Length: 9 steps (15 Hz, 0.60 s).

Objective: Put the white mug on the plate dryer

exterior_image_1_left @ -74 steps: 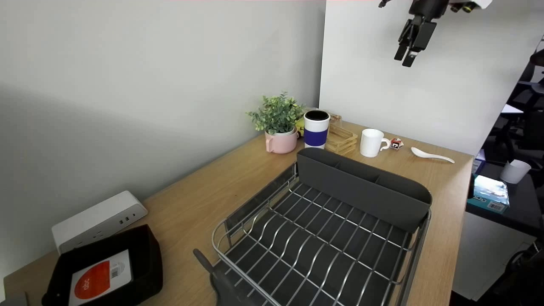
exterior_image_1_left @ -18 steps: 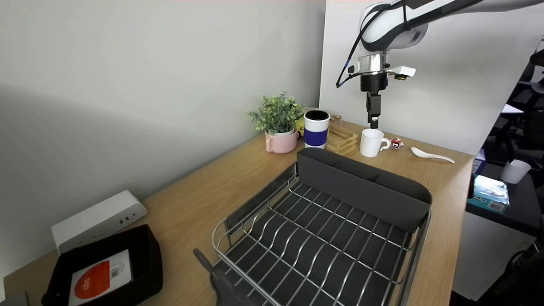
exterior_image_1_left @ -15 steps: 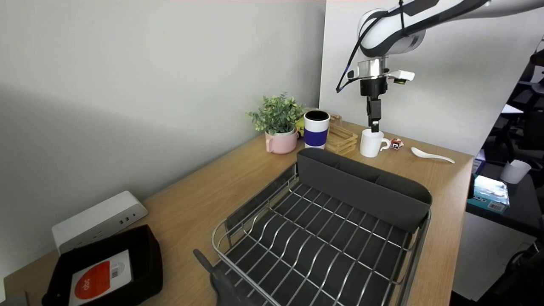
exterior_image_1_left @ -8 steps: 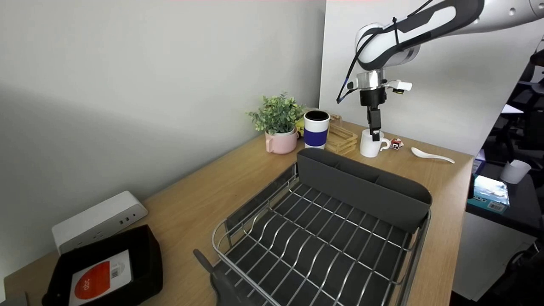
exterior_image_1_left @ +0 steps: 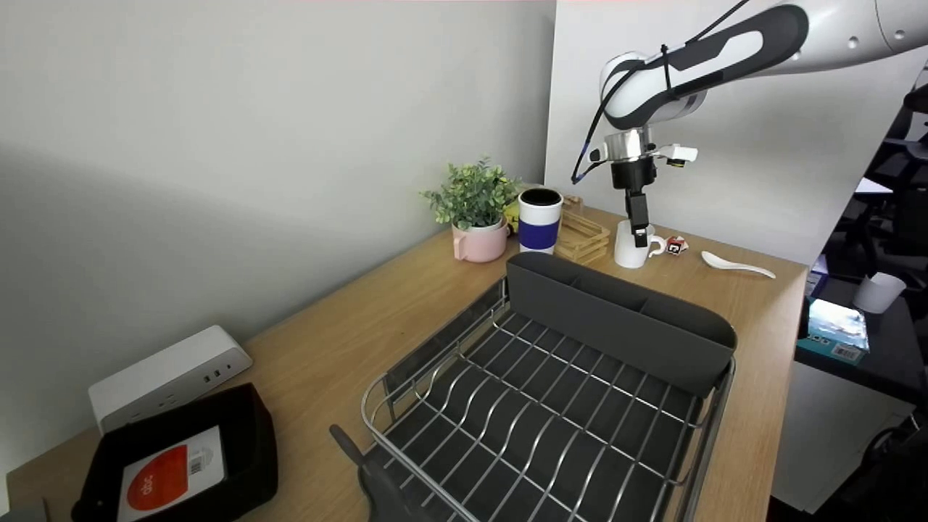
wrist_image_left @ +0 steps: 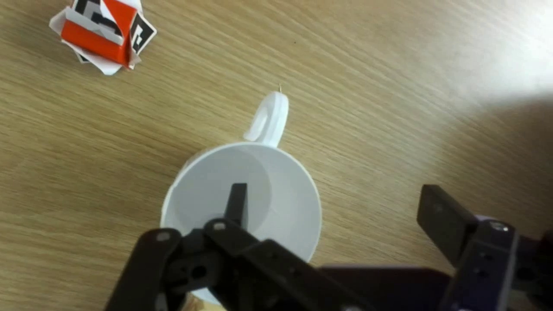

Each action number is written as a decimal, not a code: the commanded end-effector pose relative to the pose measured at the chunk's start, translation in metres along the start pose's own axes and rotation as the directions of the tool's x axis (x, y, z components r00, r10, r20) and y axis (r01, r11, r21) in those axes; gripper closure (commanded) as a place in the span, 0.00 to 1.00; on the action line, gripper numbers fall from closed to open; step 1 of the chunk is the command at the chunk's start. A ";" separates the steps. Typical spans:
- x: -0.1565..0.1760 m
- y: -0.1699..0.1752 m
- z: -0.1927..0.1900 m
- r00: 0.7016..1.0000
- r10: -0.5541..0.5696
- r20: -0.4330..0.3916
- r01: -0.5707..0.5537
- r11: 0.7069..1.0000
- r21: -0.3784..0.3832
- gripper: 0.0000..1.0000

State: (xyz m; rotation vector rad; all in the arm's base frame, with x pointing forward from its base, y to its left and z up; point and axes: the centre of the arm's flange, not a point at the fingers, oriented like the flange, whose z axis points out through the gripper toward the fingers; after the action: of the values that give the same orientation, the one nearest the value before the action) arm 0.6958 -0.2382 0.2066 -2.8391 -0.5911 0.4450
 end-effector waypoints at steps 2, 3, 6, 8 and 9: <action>0.015 0.017 -0.001 1.000 0.008 0.028 -0.008 1.000 0.025 0.34; 0.015 0.017 0.000 0.999 0.007 0.033 -0.008 1.000 0.028 0.40; 0.017 0.019 0.002 0.999 0.007 0.046 -0.009 0.999 0.035 0.62; 0.018 0.019 0.002 0.999 0.006 0.052 -0.008 0.999 0.036 0.76; 0.018 0.019 0.003 0.998 0.006 0.055 -0.008 0.999 0.037 0.82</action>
State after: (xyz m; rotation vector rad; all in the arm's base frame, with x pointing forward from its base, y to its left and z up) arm 0.7004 -0.2395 0.1941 -2.8092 -0.5901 0.5094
